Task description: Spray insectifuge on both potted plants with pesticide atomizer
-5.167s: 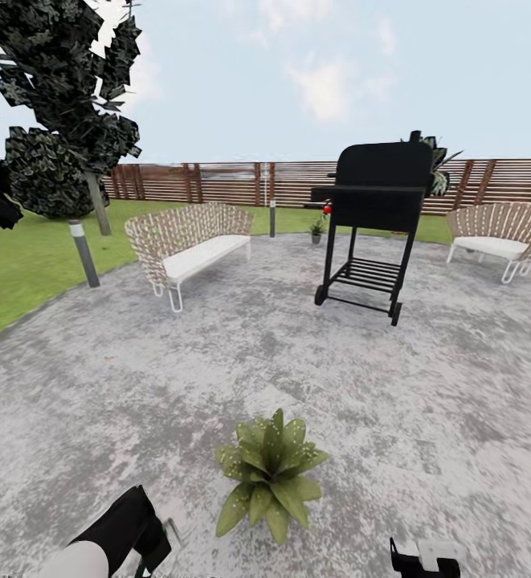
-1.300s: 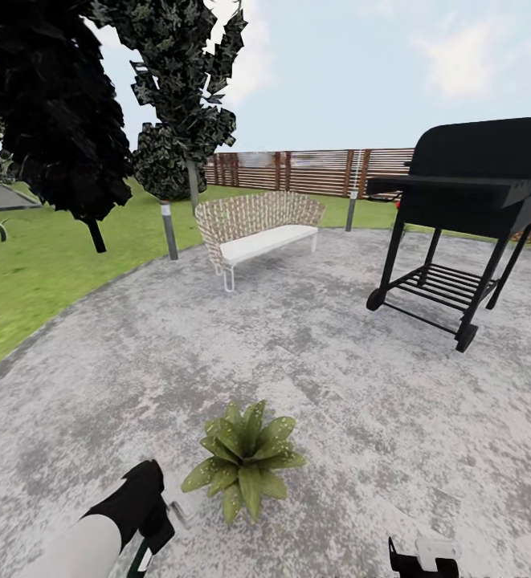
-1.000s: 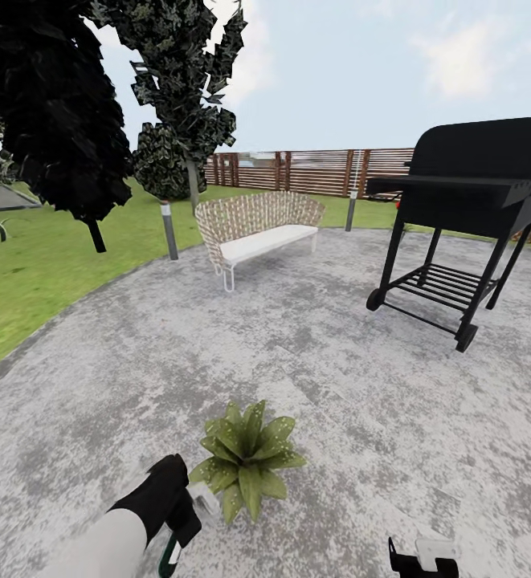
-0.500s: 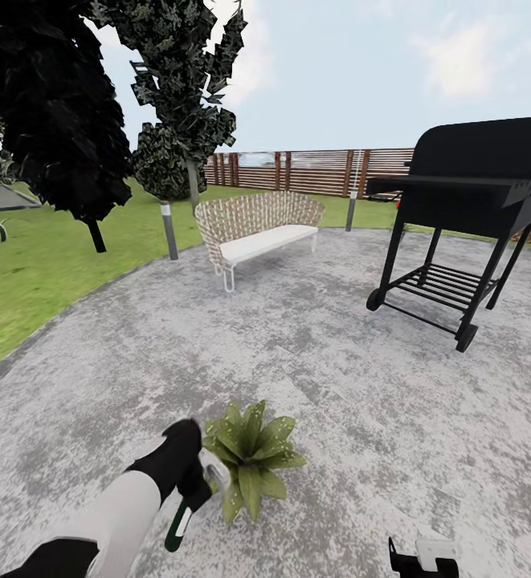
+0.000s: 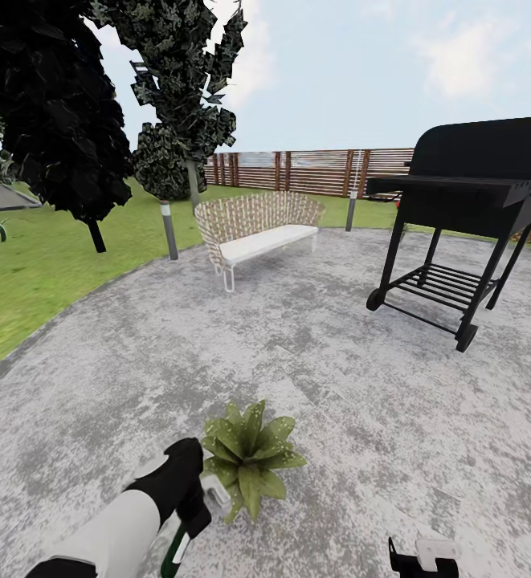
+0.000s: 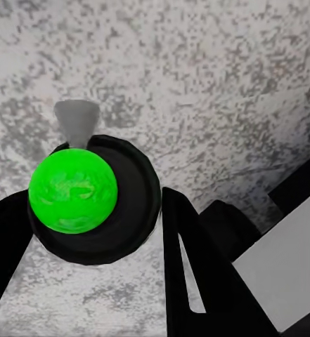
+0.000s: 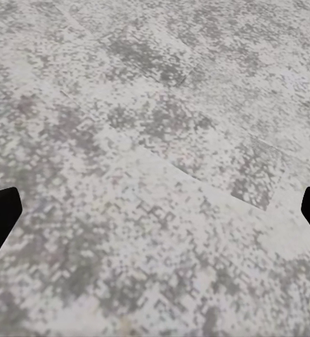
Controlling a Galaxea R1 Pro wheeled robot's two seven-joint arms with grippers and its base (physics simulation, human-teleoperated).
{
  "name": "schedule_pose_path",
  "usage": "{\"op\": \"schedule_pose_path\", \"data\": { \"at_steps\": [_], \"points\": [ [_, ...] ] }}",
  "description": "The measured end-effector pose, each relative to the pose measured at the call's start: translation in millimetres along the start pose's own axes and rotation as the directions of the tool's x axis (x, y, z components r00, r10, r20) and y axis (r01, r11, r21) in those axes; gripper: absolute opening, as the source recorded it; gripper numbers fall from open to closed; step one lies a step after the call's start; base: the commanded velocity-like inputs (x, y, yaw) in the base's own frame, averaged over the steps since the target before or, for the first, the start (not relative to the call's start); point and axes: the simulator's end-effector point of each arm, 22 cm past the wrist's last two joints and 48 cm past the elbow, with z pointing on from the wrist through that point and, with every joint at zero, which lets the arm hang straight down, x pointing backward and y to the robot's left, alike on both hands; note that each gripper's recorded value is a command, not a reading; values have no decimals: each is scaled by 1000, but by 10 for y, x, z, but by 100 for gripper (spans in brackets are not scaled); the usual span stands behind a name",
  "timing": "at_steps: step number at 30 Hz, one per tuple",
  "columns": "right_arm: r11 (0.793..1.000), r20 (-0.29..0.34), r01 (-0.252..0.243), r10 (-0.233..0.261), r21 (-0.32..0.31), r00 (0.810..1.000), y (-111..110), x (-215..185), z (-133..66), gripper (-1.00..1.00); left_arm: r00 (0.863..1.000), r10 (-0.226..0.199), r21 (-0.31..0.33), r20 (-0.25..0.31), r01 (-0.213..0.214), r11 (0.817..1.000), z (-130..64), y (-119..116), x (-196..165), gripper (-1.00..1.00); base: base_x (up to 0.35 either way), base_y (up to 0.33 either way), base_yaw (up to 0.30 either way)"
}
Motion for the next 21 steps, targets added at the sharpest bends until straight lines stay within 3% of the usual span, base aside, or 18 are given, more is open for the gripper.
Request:
{"op": "schedule_pose_path", "data": {
  "at_steps": [5,11,15,21],
  "points": [
    [1000,0,0,0,0,1000,1,0,0,100,999,29,-3,34,-29,1000,-48,-8,-114,-100,0,0,0],
    [1000,0,0,0,0,1000,3,0,0,100,1000,22,-9,13,-22,1000,3,93,36,-100,0,0,0],
    [1000,0,0,0,0,1000,3,0,0,100,1000,21,15,-20,-20,1000,176,-32,217,-100,0,0,0],
    [1000,0,0,0,0,1000,1,0,0,100,999,41,38,16,-41,998,144,-258,-14,-100,0,0,0]
  ]
}}
